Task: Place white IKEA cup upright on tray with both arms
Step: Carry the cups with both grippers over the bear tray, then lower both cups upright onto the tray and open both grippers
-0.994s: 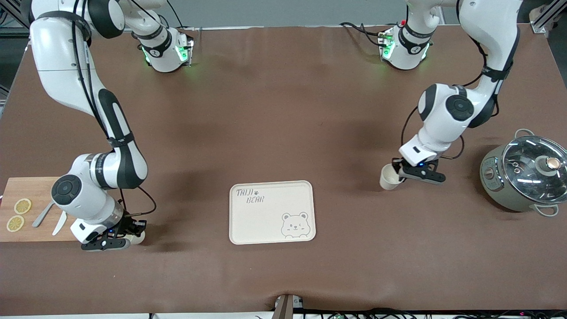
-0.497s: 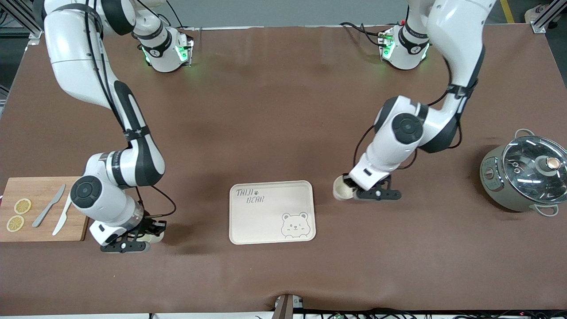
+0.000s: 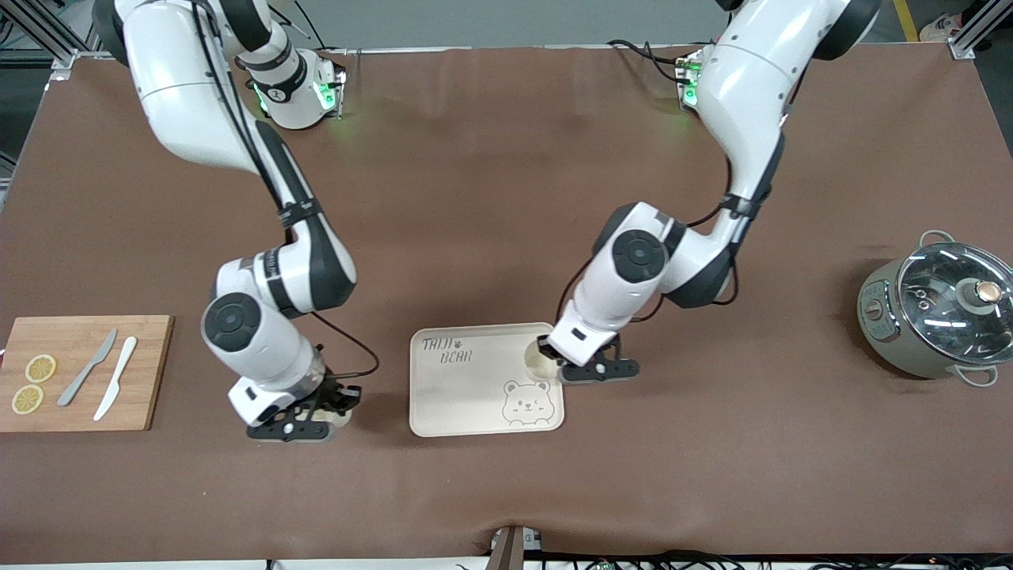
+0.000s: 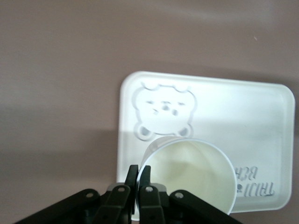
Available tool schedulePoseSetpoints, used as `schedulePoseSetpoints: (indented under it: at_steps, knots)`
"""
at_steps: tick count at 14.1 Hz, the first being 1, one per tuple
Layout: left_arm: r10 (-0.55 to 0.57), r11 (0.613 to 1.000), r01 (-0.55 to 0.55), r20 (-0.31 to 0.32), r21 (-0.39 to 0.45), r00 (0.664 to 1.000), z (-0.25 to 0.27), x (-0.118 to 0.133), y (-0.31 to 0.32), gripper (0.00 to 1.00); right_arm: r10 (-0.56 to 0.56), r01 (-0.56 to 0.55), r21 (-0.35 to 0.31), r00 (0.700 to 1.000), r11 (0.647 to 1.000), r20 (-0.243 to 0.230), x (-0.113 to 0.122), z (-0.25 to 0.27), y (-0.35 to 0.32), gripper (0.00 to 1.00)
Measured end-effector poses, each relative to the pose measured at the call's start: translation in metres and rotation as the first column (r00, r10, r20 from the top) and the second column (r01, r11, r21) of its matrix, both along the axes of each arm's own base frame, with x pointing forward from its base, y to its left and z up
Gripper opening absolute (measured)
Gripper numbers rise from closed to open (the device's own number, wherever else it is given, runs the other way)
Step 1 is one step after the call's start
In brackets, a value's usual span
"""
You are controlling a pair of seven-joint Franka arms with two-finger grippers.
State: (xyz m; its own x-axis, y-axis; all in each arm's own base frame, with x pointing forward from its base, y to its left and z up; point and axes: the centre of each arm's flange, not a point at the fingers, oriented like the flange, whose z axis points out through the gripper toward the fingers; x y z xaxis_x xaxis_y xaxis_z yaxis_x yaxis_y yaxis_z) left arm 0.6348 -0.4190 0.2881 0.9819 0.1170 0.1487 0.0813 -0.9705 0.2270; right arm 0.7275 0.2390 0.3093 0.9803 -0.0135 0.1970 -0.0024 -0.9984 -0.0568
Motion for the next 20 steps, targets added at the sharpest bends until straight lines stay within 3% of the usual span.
schedulePoseSetpoints:
  at_steps: [4, 8, 20]
  knots:
    - [-0.035, 0.999, 0.034, 0.035, 0.004, 0.999, -0.015, -0.011, -0.032, 0.05, -0.033, 0.033, 0.031, 0.999, 0.999, 0.015, -0.014, 0.000, 0.070, 0.04]
    - [-0.041, 0.999, 0.041, 0.026, 0.014, 0.999, -0.033, -0.014, -0.036, 0.05, -0.065, 0.065, 0.020, 0.998, 0.998, 0.019, -0.025, -0.024, 0.116, 0.04]
    - [-0.049, 0.998, 0.048, 0.000, 0.038, 0.999, -0.059, -0.016, -0.033, 0.08, -0.058, 0.058, -0.021, 0.998, 0.998, -0.008, -0.047, -0.069, 0.156, 0.04]
